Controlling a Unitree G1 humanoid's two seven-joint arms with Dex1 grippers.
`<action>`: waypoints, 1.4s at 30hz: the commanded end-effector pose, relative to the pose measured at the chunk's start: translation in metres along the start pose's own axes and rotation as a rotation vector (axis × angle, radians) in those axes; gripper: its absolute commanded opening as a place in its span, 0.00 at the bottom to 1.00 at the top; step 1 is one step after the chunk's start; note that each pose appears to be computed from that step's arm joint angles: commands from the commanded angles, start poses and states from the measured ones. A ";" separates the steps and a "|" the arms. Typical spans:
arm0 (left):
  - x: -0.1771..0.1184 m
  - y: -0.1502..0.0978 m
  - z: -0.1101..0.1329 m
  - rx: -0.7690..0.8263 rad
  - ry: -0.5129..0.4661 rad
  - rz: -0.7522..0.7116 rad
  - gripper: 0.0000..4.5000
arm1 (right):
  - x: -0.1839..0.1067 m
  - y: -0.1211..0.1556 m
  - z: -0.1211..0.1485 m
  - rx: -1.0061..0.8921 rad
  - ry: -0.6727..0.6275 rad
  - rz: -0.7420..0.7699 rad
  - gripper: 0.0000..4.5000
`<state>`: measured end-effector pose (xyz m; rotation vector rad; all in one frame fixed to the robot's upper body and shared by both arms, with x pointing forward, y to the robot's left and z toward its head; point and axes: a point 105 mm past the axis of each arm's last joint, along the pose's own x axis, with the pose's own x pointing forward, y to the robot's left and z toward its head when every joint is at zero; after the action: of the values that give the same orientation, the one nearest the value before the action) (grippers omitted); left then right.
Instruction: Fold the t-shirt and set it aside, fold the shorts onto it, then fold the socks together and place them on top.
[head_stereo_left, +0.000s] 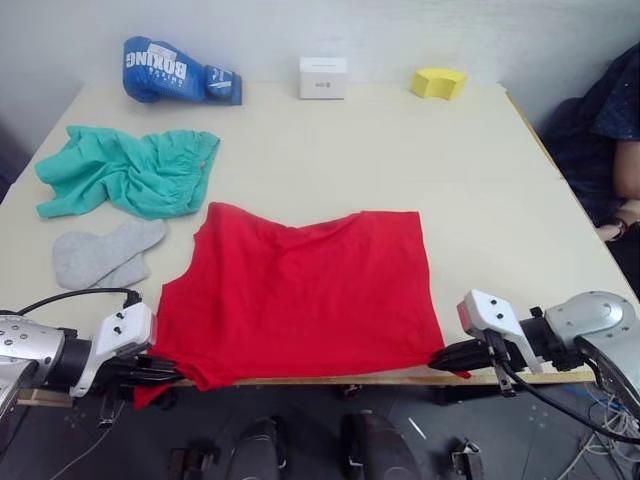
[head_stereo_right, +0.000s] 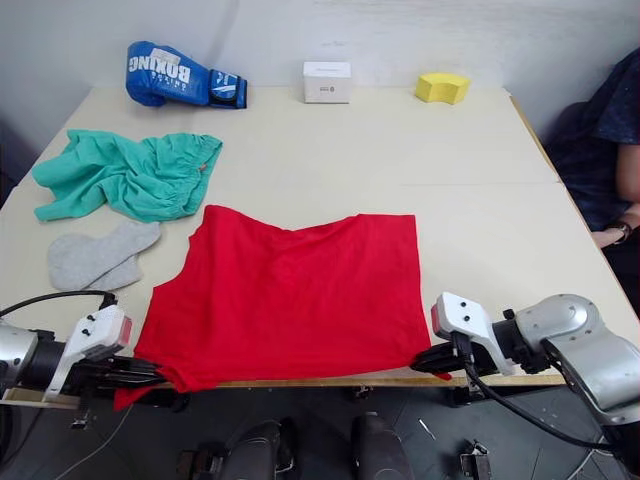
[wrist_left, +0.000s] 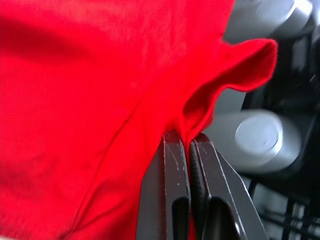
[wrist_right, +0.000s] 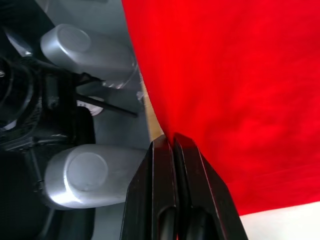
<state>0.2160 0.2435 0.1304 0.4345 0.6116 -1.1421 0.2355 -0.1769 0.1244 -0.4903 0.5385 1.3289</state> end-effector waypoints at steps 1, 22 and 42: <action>-0.020 0.067 0.050 0.217 -0.169 0.365 0.01 | -0.026 -0.055 0.027 -0.146 -0.108 -0.306 0.00; -0.143 0.107 0.215 0.832 -0.689 1.134 0.01 | -0.156 -0.122 0.135 -0.928 -0.392 -1.394 0.00; 0.022 -0.008 -0.001 0.093 0.165 0.271 0.01 | -0.031 -0.021 -0.073 -0.115 0.212 -0.460 0.00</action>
<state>0.2117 0.2182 0.1065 0.6645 0.6039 -0.9370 0.2506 -0.2393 0.0941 -0.8082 0.3917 0.9013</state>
